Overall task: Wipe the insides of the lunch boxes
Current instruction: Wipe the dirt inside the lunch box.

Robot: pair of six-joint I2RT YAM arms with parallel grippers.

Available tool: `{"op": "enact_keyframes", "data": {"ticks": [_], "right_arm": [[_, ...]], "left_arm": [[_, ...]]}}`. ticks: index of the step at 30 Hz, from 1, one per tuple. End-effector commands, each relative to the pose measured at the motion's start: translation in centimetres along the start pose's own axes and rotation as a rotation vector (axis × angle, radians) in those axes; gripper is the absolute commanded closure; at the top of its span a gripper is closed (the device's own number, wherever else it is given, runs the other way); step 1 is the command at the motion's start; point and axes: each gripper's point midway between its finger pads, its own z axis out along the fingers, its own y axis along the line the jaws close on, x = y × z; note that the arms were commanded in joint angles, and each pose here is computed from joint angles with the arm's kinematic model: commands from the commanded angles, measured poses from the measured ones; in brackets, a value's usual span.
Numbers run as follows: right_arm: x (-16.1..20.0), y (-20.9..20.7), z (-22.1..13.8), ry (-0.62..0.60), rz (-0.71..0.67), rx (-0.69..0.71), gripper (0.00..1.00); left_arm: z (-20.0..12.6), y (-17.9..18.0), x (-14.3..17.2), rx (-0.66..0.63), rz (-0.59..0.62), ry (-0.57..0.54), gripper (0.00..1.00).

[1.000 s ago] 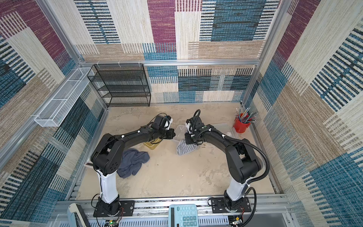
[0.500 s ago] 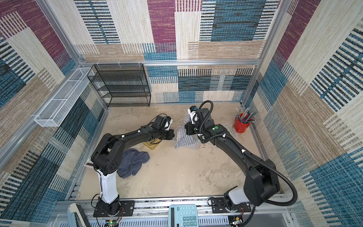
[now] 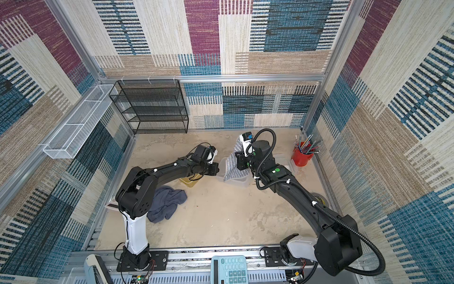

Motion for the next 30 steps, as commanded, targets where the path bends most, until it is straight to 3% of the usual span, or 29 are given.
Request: {"op": "enact_keyframes", "data": {"ticks": [1, 6, 15, 20, 23, 28, 30], "right_arm": [[-3.1, -0.8, -0.1, -0.189, -0.078, 0.057, 1.0], [-0.9, -2.0, 0.2, -0.254, -0.097, 0.108, 1.0], [4.9, -1.9, 4.3, -0.084, 0.004, 0.129, 1.0], [3.5, -4.1, 4.8, -0.125, 0.015, 0.305, 1.0], [3.0, -2.9, 5.3, -0.132, 0.005, 0.24, 1.0], [7.3, -1.5, 7.5, 0.025, 0.102, 0.142, 1.0], [8.5, -1.4, 7.2, 0.044, 0.138, 0.166, 1.0]], "left_arm": [[-0.4, -0.2, 0.5, 0.002, 0.043, 0.022, 1.0], [-0.8, -1.0, 0.1, 0.031, 0.089, 0.015, 1.0], [-1.2, -1.2, -0.4, 0.027, 0.141, 0.024, 1.0], [-1.3, -1.2, -0.2, 0.012, 0.157, 0.026, 1.0], [-1.3, -1.2, -0.2, 0.008, 0.157, 0.025, 1.0], [-1.4, -1.3, -0.6, 0.003, 0.158, 0.014, 1.0], [-1.5, -1.2, -0.6, -0.006, 0.159, 0.012, 1.0]]}}
